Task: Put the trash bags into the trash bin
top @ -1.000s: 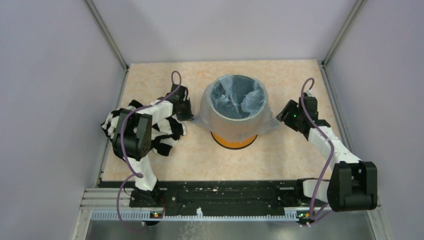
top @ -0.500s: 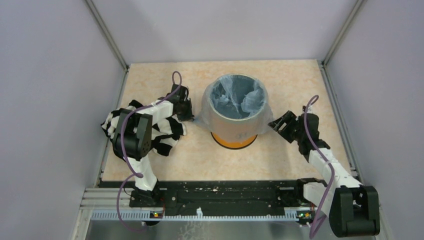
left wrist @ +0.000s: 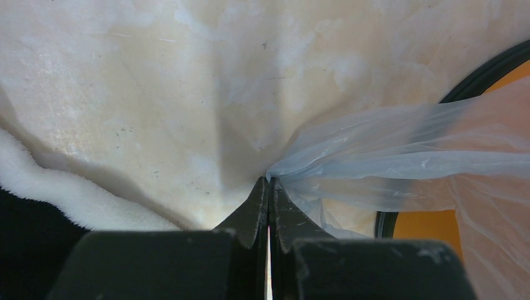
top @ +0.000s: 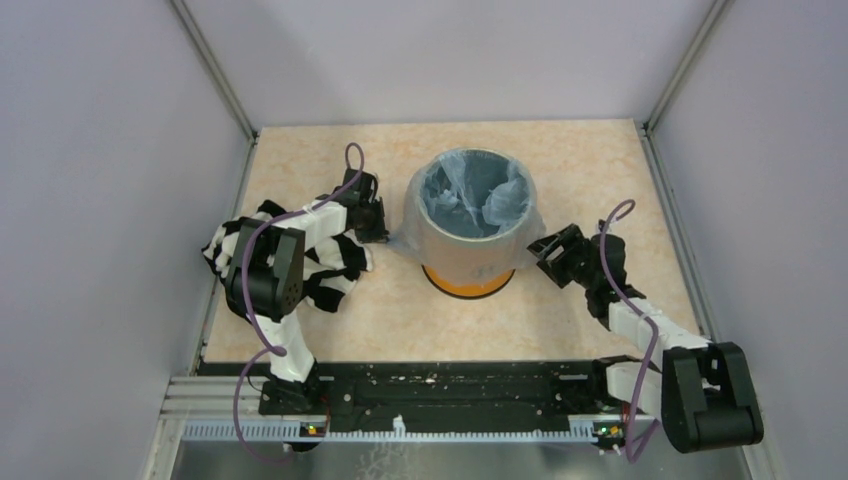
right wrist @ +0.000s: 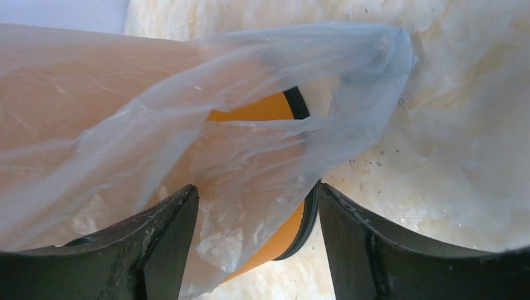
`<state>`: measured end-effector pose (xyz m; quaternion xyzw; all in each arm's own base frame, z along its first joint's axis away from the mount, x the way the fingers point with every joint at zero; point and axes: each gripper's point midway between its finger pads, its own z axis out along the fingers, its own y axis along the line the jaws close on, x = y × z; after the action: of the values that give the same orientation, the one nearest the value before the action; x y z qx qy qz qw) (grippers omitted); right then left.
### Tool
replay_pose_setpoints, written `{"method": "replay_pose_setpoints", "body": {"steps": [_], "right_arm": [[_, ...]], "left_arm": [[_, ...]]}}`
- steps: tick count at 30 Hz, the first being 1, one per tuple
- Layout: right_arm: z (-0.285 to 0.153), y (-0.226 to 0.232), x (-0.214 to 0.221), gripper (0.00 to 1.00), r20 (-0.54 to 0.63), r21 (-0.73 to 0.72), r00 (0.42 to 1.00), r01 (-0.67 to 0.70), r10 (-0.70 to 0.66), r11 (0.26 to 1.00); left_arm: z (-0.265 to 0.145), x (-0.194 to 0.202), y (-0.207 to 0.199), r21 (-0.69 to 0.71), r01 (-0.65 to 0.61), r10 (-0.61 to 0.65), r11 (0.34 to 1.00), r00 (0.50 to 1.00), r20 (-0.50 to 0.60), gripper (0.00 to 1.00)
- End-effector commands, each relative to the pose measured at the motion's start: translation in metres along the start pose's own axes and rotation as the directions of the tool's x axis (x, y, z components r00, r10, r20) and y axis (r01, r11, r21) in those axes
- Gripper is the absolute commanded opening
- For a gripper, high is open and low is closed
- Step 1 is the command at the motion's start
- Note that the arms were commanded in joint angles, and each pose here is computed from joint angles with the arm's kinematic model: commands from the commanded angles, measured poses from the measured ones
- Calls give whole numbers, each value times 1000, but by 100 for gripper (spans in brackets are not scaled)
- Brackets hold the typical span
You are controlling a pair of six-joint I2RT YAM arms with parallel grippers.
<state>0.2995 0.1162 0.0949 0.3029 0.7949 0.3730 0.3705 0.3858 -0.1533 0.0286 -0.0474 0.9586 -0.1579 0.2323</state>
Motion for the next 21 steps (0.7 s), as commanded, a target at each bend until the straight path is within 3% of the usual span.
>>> {"method": "replay_pose_setpoints", "body": {"steps": [1,7,12,21], "right_arm": [[8,13,-1,68,28,-62,995,-92,94,994],[12,7,-6,43,71,-63,984,-160,164,985],[14,4,-9,0,89,-52,984,-152,156,987],[9,-63,-9,0,112,249,991,44,-74,967]], "left_arm": [[-14,-12,-13,37,-24,22,999,999,46,0],[-16,-14,-14,40,-27,25,999,998,51,0],[-17,-14,-15,38,-28,26,999,998,52,0],[-11,-10,-11,25,-25,24,999,999,37,0]]}}
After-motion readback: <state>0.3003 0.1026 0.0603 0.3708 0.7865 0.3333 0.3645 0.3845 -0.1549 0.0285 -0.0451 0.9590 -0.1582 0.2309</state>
